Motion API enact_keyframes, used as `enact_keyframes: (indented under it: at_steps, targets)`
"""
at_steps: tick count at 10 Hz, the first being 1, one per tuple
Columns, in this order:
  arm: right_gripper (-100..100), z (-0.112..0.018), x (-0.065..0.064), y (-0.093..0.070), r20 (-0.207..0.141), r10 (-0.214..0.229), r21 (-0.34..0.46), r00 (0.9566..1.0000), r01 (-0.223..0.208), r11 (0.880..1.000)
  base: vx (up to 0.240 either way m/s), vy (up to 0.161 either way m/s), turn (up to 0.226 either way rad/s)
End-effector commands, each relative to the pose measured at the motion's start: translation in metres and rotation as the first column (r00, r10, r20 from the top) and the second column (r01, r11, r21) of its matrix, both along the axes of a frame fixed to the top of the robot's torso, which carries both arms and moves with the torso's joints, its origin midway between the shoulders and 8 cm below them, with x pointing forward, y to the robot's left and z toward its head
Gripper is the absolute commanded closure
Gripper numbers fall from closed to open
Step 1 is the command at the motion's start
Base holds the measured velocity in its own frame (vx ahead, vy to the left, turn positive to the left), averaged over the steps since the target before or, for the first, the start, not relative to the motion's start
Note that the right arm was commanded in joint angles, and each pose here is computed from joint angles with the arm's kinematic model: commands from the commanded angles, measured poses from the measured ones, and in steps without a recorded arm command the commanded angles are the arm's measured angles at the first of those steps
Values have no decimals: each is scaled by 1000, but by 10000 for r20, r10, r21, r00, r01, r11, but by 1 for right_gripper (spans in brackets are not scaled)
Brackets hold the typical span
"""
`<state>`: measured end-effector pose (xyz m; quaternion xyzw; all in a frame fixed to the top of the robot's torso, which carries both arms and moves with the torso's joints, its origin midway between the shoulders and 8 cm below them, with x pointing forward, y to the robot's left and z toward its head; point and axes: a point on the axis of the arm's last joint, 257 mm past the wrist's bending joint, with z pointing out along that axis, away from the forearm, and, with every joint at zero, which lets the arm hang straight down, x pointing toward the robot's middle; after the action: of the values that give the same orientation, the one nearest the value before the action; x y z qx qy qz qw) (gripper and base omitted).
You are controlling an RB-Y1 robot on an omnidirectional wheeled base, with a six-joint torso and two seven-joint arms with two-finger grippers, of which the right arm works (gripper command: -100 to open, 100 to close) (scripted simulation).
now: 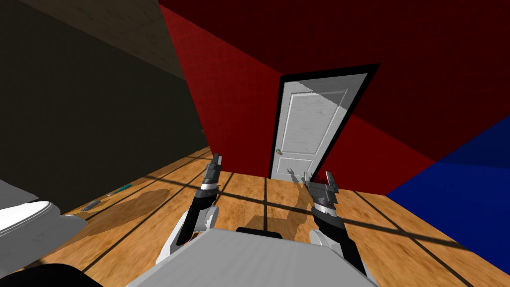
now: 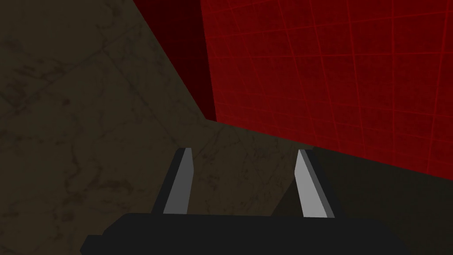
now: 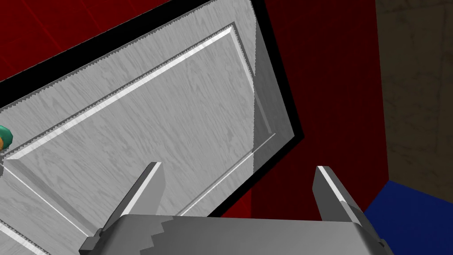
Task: Pull the door open
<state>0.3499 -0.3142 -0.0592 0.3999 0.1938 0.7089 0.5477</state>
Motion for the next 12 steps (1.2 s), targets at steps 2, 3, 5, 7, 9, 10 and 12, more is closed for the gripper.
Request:
enact_keyframes:
  at_steps: [2,3,5,7,9,10,12]
  targets:
    - [-100,-16,3,-1,-144,403,584,9991,-394,9975,97,6,54]
    - [-100,-22,4,-1,-199,554,812,9983,-536,9953,86,-7,52]
    - [-100,-35,5,-3,-301,847,1270,9960,-803,9887,99,-8,44]
    - [-100,-49,7,-4,-398,1146,1762,9926,-1059,9786,104,-5,56]
    - [-100,-63,8,-6,-485,1436,2265,9884,-1291,9654,102,8,60]
    - [-100,-70,9,-7,-524,1574,2514,9861,-1395,9578,93,-4,51]
    - [-100,-85,9,-10,-596,1845,3025,9810,-1584,9399,97,-7,55]
